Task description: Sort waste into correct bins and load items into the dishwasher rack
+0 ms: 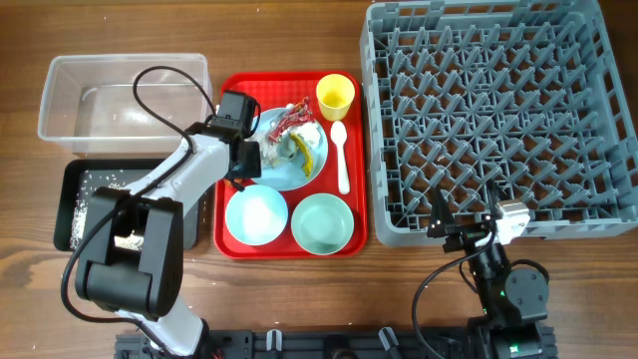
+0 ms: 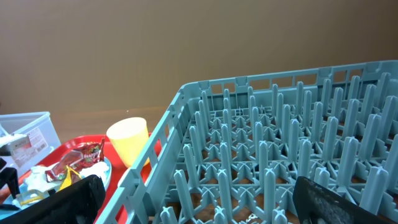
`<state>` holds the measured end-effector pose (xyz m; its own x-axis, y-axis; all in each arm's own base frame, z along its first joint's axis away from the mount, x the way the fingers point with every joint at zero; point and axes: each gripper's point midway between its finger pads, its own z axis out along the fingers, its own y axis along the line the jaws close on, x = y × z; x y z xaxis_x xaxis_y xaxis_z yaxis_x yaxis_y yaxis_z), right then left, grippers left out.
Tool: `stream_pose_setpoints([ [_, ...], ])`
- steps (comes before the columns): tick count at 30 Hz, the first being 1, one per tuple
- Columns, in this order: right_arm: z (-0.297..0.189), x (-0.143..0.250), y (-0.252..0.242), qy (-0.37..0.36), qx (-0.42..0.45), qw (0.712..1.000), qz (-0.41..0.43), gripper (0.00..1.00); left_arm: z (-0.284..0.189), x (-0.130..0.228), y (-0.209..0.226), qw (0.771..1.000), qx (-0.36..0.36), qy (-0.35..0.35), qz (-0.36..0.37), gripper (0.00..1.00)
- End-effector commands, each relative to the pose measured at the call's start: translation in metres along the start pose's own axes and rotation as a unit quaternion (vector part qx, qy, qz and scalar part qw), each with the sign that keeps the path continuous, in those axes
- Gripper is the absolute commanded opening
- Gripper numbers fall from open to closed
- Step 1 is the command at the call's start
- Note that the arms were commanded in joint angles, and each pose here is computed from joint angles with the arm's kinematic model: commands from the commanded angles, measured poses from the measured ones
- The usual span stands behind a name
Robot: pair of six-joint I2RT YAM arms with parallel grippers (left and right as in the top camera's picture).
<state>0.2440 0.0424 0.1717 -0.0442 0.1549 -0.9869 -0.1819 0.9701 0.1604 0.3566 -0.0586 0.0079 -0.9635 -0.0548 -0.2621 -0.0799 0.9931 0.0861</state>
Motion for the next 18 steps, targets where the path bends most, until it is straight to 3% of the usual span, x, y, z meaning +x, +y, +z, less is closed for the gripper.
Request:
stream_pose_setpoints([
  [1,0.000,-0.001,-0.001,-0.002,0.002,1.000,-0.001,1.00,-0.020,-0.017,0.004,1.000,0.000,-0.027,-0.004,0.63],
  [7,0.000,-0.001,-0.001,-0.002,0.002,1.000,-0.001,1.00,-0.055,-0.032,0.005,0.997,0.012,-0.072,-0.011,0.68],
  [12,0.000,-0.001,-0.001,-0.002,0.002,1.000,-0.001,1.00,-0.058,-0.025,0.008,0.998,0.009,-0.059,-0.011,0.68],
  [14,0.000,-0.001,-0.001,-0.002,0.002,1.000,-0.001,1.00,-0.057,-0.021,0.009,0.999,0.007,-0.052,-0.010,0.60],
  [17,0.000,-0.001,-0.001,-0.002,0.002,1.000,-0.001,1.00,-0.056,-0.018,0.010,0.999,0.005,-0.045,-0.009,0.35],
  [18,0.000,-0.001,-0.001,-0.002,0.002,1.000,-0.001,1.00,-0.056,-0.018,0.010,0.999,0.005,-0.045,-0.009,0.32],
])
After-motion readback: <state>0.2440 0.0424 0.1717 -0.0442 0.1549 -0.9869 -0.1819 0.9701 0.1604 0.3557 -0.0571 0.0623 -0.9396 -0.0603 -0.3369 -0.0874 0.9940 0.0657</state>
